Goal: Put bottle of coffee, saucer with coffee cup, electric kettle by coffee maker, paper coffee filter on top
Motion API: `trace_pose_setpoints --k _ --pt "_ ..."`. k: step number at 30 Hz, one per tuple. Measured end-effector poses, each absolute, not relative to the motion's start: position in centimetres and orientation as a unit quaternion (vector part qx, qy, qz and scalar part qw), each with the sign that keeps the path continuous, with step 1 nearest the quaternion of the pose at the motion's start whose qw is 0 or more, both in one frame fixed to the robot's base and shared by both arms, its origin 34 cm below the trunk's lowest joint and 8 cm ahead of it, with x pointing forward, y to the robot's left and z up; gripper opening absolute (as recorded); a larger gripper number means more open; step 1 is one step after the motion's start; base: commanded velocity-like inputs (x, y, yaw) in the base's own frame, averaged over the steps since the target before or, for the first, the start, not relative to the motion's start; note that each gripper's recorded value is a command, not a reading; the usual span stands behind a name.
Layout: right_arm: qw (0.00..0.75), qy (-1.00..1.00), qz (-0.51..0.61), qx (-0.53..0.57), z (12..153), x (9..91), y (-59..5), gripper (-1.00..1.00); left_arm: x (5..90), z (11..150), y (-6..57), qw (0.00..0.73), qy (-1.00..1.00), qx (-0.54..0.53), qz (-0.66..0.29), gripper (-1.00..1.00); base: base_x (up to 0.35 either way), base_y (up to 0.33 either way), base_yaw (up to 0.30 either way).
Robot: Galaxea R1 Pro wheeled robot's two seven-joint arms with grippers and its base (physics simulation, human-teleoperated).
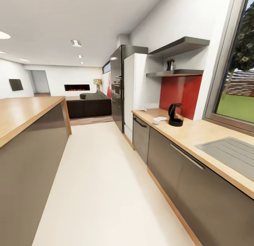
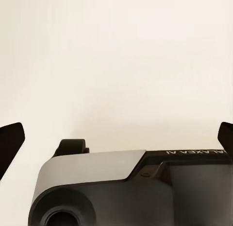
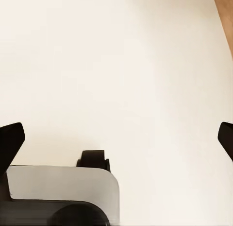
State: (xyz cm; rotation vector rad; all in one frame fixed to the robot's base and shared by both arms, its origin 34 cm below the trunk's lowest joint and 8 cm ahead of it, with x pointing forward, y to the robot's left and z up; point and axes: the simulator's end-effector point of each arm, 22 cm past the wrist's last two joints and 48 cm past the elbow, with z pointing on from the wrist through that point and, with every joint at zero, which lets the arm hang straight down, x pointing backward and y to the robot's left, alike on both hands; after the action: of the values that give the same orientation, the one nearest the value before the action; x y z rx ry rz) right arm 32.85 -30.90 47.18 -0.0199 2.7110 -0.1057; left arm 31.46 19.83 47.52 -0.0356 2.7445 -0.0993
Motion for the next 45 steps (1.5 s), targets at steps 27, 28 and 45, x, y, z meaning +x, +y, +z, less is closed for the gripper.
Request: trace_pose_setpoints --k 27,28,45 --pt "0.202 0.979 -0.038 -0.008 46.81 31.8 -30.82 1.0 31.47 47.53 19.83 0.196 0.98 -0.013 -0.035 1.0 0.327 0.0 0.136" --pt "0.202 0.979 -0.038 -0.008 46.81 31.8 -30.82 1.0 31.47 47.53 19.83 0.196 0.98 -0.013 -0.035 1.0 0.327 0.0 0.27" --pt "0.202 0.979 -0.038 -0.008 46.81 31.8 -30.8 1.0 31.5 47.54 19.86 0.197 0.98 -0.013 -0.035 1.0 0.327 0.0 0.272"
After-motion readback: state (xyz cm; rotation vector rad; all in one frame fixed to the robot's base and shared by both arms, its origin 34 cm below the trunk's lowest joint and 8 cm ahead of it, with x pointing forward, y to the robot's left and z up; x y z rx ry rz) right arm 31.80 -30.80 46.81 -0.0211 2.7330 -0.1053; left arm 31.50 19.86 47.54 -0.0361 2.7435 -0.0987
